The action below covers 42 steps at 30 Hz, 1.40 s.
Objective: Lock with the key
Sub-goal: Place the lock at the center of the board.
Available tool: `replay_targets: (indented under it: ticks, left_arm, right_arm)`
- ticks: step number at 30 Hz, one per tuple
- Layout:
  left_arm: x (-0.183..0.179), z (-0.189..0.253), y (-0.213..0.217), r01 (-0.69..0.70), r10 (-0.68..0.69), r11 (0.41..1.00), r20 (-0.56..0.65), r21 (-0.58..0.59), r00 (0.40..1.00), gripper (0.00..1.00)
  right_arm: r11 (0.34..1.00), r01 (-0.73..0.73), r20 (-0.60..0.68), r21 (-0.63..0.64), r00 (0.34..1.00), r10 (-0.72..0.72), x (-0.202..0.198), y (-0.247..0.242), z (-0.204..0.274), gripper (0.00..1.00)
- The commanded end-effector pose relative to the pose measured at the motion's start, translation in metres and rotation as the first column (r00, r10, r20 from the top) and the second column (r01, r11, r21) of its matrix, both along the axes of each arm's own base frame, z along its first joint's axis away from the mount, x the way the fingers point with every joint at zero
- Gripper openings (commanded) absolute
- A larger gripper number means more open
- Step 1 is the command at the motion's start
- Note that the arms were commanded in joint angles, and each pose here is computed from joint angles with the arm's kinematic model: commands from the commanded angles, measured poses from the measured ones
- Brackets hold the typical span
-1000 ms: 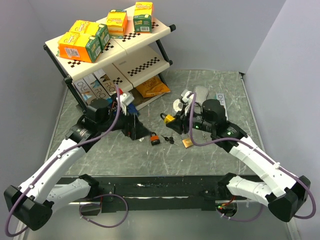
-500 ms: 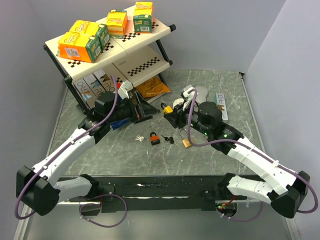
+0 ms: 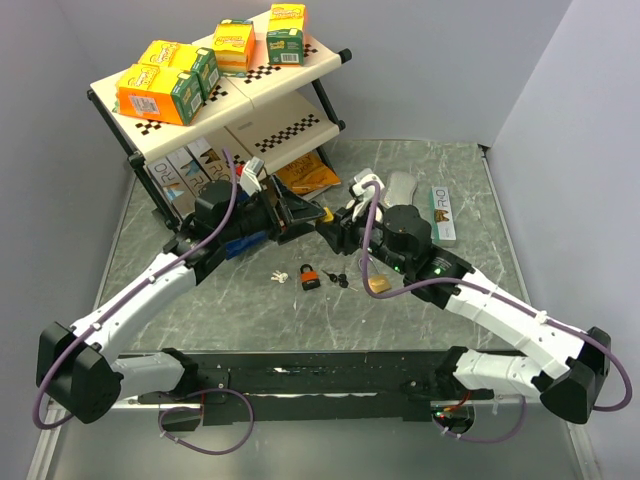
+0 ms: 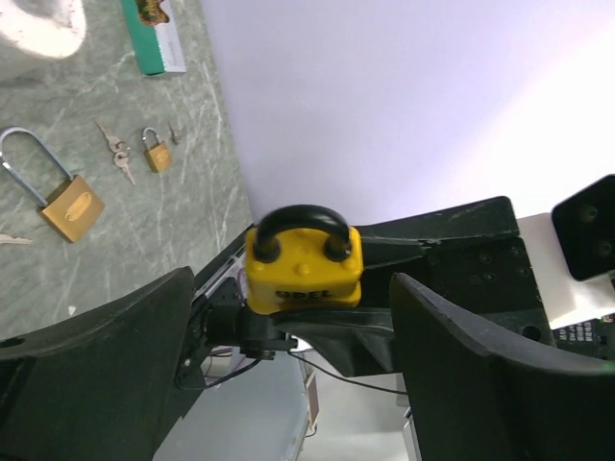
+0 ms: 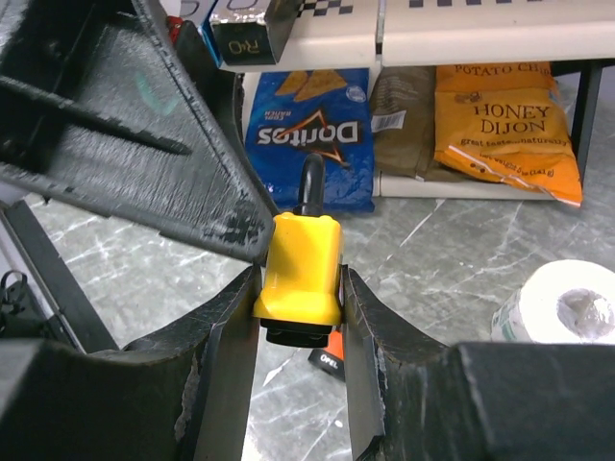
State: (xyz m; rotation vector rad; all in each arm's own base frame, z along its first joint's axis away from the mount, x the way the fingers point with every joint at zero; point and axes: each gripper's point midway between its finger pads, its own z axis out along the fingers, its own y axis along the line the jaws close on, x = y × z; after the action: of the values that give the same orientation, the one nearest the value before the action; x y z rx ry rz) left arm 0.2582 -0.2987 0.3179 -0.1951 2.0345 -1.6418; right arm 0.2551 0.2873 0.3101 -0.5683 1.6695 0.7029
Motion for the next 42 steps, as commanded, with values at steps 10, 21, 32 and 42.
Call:
replay_targets:
  ticks: [10, 21, 32, 42]
  left_arm:
    - [0.002, 0.028, -0.006, -0.023, 0.027, 0.997, 0.061, -0.072, 0.998, 0.72]
    - [0.009, 0.012, -0.003, -0.065, 0.064, 0.998, 0.051, 0.015, 0.997, 0.32]
    - [-0.001, -0.085, 0.059, -0.092, -0.076, 0.82, 0.267, 0.564, 0.961, 0.01]
    - [-0.021, -0.182, 0.095, 0.056, -0.149, 0.599, 0.042, 0.799, 0.988, 0.01]
  right_arm:
    - [0.982, 0.021, 0.072, 0.187, 0.997, -0.035, 0.005, 0.012, 0.064, 0.0]
    - [0.981, 0.014, 0.047, 0.192, 0.999, -0.024, 0.003, 0.016, 0.059, 0.04]
    - [0.997, -0.077, 0.039, -0.024, 0.996, 0.077, -0.022, -0.012, 0.026, 0.96]
    - [0.998, -0.053, 0.045, -0.044, 0.997, 0.055, -0.016, -0.03, 0.019, 1.0]
